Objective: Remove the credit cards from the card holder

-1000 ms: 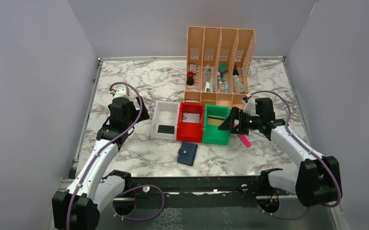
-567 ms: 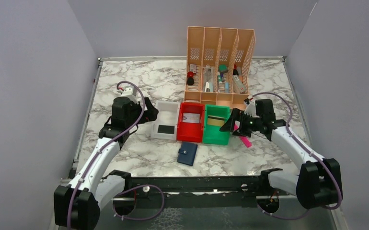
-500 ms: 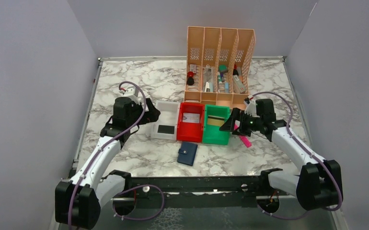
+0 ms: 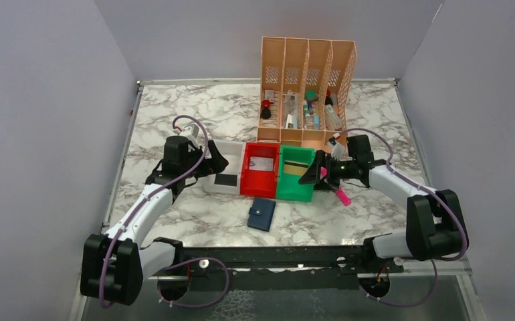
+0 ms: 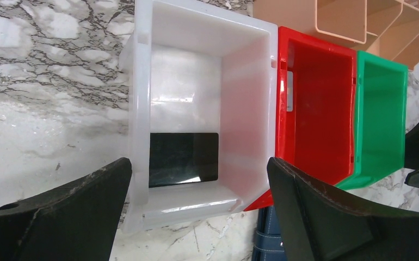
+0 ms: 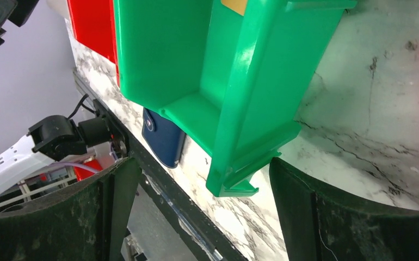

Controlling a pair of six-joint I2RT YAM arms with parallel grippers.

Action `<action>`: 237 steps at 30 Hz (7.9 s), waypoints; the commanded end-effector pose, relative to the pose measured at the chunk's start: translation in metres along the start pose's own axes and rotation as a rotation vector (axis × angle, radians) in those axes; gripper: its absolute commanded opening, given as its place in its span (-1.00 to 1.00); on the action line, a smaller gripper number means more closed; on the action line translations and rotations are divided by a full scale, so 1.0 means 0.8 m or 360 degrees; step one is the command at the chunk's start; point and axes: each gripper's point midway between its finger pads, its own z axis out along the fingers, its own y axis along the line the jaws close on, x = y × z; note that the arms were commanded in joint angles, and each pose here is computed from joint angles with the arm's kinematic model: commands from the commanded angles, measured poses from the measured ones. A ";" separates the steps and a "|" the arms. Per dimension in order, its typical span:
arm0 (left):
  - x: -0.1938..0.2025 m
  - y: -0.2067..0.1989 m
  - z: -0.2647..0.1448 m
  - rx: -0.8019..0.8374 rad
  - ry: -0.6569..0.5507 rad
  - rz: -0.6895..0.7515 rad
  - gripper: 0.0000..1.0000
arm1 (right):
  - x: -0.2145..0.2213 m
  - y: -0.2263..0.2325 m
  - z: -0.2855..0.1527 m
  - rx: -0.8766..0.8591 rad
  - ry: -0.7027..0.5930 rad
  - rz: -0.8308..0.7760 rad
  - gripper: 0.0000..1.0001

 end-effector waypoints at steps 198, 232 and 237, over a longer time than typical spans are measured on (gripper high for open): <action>-0.015 0.024 0.075 -0.0081 -0.0002 -0.0119 0.96 | -0.164 -0.014 0.053 0.0632 -0.0178 -0.0246 0.87; -0.014 0.039 -0.051 -0.0298 -0.0342 -0.0133 0.97 | -0.068 -0.130 -0.025 0.1201 -0.0523 0.0019 0.95; -0.013 0.038 -0.045 -0.0294 -0.0313 -0.0137 0.97 | -0.053 -0.156 -0.043 0.1349 -0.0538 0.0153 0.99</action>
